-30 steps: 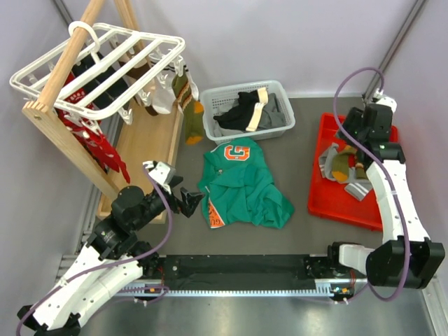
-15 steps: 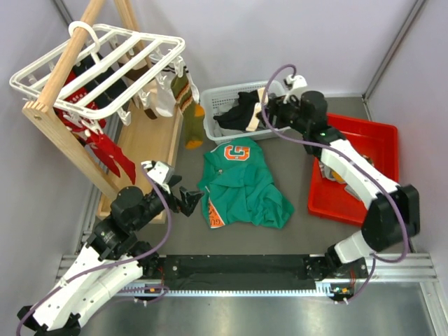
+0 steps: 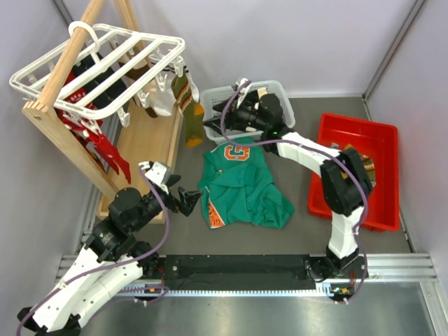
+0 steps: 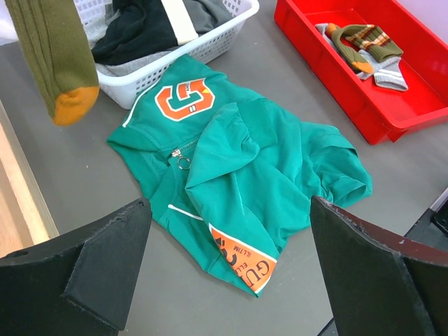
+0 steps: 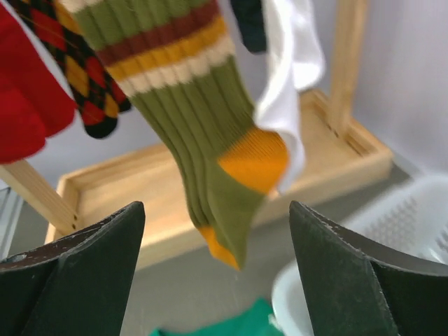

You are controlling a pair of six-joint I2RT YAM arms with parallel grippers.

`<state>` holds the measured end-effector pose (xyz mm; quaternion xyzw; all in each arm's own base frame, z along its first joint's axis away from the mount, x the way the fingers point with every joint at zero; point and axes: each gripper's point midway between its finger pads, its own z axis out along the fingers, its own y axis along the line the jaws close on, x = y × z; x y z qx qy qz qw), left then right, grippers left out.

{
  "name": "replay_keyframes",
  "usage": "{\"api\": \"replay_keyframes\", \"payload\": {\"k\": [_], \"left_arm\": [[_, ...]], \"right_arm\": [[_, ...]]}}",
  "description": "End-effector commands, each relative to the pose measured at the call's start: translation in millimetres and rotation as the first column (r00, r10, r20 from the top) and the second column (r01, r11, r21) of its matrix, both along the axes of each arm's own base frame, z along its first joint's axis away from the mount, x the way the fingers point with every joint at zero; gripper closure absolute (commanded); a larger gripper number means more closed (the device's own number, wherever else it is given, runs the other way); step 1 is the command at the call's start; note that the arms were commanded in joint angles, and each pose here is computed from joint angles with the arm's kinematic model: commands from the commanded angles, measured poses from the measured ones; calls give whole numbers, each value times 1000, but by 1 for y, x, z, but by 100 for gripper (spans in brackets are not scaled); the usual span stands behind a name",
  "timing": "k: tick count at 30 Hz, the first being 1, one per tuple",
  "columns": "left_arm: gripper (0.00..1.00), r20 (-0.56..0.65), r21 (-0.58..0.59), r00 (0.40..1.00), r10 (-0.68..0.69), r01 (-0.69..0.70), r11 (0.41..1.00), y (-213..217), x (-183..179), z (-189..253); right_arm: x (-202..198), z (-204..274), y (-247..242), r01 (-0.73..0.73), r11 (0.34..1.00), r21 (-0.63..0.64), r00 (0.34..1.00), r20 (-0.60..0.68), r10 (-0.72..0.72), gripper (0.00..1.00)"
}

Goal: Remove the socks clipped to the hanger

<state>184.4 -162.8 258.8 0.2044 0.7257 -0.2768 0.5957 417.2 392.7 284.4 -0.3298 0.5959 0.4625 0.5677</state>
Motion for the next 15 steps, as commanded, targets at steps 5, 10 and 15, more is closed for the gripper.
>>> {"api": "replay_keyframes", "payload": {"k": [5,10,15], "left_arm": [[1,50,-38,999,-3,5,999,-1,0,14],[1,44,-32,999,-7,8,999,-2,1,11],[1,47,-31,999,-13,15,999,-3,0,11]], "right_arm": [[-5,41,60,-171,972,159,972,187,140,17],[3,29,73,-139,972,188,981,158,109,16],[4,9,80,-112,974,199,987,138,85,14]]}}
